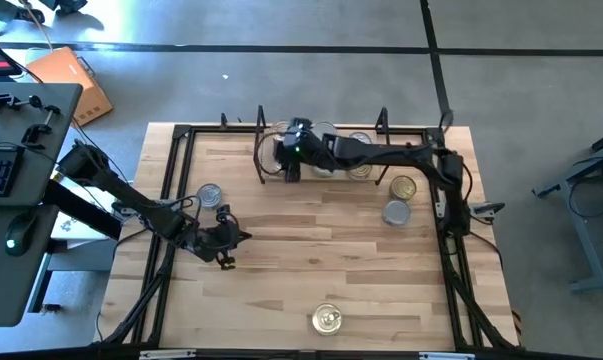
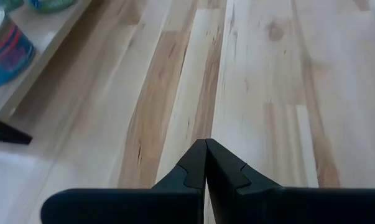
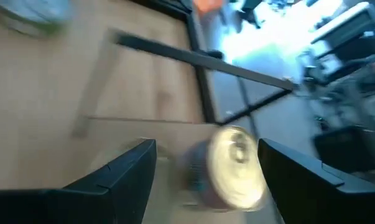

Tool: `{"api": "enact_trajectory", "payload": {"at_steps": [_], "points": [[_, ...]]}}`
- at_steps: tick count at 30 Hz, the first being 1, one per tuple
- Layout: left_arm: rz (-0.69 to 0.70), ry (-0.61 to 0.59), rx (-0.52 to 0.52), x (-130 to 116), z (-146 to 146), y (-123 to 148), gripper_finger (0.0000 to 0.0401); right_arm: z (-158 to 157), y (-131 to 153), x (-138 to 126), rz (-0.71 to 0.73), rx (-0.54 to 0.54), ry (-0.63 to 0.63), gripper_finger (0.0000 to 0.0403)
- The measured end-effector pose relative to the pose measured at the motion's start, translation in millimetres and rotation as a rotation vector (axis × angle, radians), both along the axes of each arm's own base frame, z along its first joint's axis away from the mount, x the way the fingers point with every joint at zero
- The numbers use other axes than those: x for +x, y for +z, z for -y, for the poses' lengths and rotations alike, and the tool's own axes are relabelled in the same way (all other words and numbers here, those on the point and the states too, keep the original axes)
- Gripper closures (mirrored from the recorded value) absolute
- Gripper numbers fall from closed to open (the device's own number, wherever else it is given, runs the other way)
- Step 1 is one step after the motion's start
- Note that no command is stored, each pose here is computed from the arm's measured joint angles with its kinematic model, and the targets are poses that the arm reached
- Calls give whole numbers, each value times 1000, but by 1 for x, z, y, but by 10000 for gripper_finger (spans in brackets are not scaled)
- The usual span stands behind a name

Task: Stack canned seafood by type on shelf
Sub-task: Stack the green tuna can on top of the green tuna can on the shelf

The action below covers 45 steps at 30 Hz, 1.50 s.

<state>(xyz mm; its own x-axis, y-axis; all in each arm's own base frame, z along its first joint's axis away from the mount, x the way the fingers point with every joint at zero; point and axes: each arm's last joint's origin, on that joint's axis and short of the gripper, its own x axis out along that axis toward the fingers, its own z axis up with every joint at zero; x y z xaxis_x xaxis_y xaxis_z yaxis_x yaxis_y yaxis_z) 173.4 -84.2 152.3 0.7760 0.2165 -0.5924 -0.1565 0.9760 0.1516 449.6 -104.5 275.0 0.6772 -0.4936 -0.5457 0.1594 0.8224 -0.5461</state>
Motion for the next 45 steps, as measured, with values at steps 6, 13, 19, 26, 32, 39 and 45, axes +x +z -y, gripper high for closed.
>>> {"api": "enact_trajectory", "payload": {"at_steps": [6, 13, 19, 26, 32, 39, 45], "points": [[-50, 18, -25, -8, 3, -5, 401, -69, -1, -6, -95, 254, 222, 128], [-56, 15, -24, -12, 7, -6, 401, -133, -27, -21, -230, 391, 303, 128], [-41, 27, -7, -11, 6, -5, 401, -162, -71, -57, -238, 481, 166, 128], [25, 37, 31, -7, 7, -1, 401, -214, -73, -101, -174, 501, 25, 128], [60, -1, 46, -1, 11, 0, 401, -260, -56, -127, -104, 614, 14, 128], [19, 31, 41, -1, 10, -8, 401, -294, -63, -155, 22, 606, -101, 128], [-70, 353, -31, -17, -21, -11, 401, -303, -88, -182, 135, 564, -234, 128]]}}
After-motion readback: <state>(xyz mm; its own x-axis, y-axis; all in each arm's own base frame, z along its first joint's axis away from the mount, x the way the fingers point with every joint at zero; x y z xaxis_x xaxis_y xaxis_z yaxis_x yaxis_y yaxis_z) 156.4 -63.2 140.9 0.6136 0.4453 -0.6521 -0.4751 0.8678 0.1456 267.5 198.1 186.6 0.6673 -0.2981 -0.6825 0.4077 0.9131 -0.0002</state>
